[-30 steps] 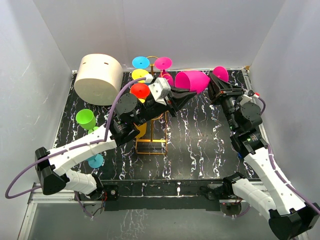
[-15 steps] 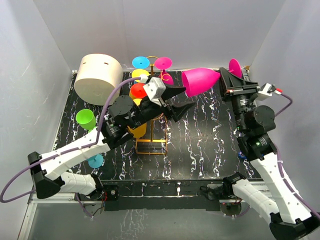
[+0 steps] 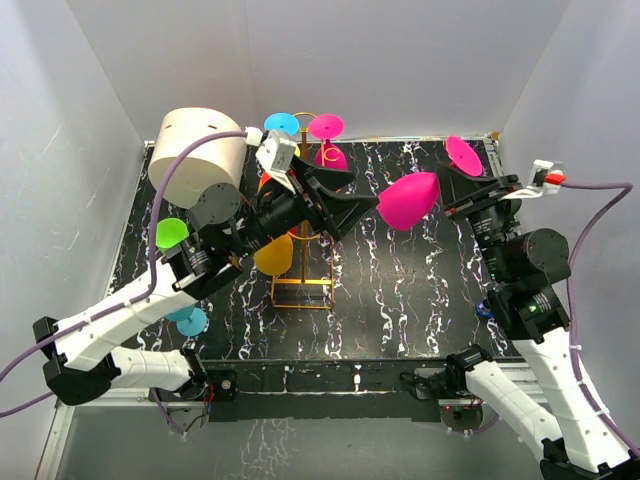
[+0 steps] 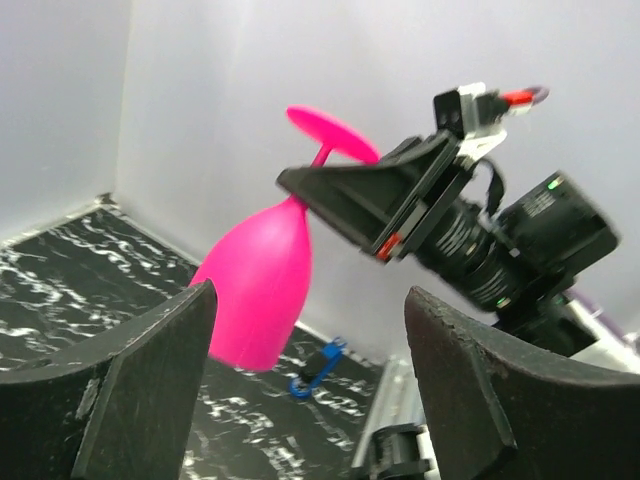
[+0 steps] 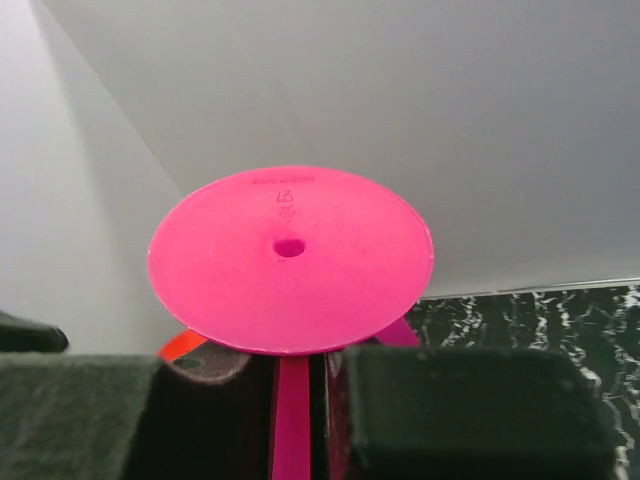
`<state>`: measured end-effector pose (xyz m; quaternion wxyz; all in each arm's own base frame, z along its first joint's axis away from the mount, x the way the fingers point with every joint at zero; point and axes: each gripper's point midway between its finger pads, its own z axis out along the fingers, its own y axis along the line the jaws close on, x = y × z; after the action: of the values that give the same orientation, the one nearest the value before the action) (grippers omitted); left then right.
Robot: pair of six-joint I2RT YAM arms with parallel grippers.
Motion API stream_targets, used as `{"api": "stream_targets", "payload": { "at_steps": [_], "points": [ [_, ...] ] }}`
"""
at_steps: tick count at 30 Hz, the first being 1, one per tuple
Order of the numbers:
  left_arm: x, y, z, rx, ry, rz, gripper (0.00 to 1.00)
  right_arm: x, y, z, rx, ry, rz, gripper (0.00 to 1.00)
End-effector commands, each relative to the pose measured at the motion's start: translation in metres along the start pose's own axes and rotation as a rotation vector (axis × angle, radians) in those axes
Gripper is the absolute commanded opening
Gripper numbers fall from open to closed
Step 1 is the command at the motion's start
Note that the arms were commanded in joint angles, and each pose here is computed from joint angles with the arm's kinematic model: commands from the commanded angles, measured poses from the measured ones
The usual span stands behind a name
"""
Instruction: Place the wine glass upside down on the wine glass rack
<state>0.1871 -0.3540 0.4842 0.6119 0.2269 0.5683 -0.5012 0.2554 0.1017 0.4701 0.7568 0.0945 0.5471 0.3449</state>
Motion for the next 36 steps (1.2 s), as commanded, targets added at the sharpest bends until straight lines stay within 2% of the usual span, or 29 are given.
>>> {"api": "stream_targets", "payload": {
  "at_steps": [1, 4, 8, 12, 19, 27, 31, 36],
  "points": [
    [-0.021, -0.027, 0.004, 0.067, -0.015, -0.232, 0.75, 0.017, 0.012, -0.016, -0.163, 0.081, -0.302, 0.0],
    [-0.019, -0.034, 0.012, 0.094, -0.013, -0.353, 0.75, 0.029, 0.024, -0.025, -0.284, 0.105, -0.372, 0.0],
    [-0.015, -0.032, 0.021, 0.069, 0.003, -0.43, 0.75, 0.038, 0.03, -0.028, -0.356, 0.132, -0.424, 0.0],
    [-0.001, -0.032, 0.034, 0.036, 0.087, -0.486, 0.75, 0.047, 0.035, -0.03, -0.417, 0.155, -0.465, 0.0],
    [0.02, -0.026, 0.041, -0.036, 0.145, -0.631, 0.69, 0.058, 0.047, -0.037, -0.529, 0.176, -0.492, 0.0],
    [0.024, -0.019, 0.038, -0.103, 0.164, -0.699, 0.65, 0.071, 0.058, -0.042, -0.613, 0.285, -0.484, 0.0],
    [0.045, -0.008, 0.039, -0.177, 0.212, -0.71, 0.57, 0.071, 0.061, -0.047, -0.646, 0.259, -0.49, 0.0],
    [0.027, -0.008, 0.033, -0.146, 0.144, -0.66, 0.47, 0.071, 0.06, -0.055, -0.651, 0.244, -0.497, 0.0]
  ]
}}
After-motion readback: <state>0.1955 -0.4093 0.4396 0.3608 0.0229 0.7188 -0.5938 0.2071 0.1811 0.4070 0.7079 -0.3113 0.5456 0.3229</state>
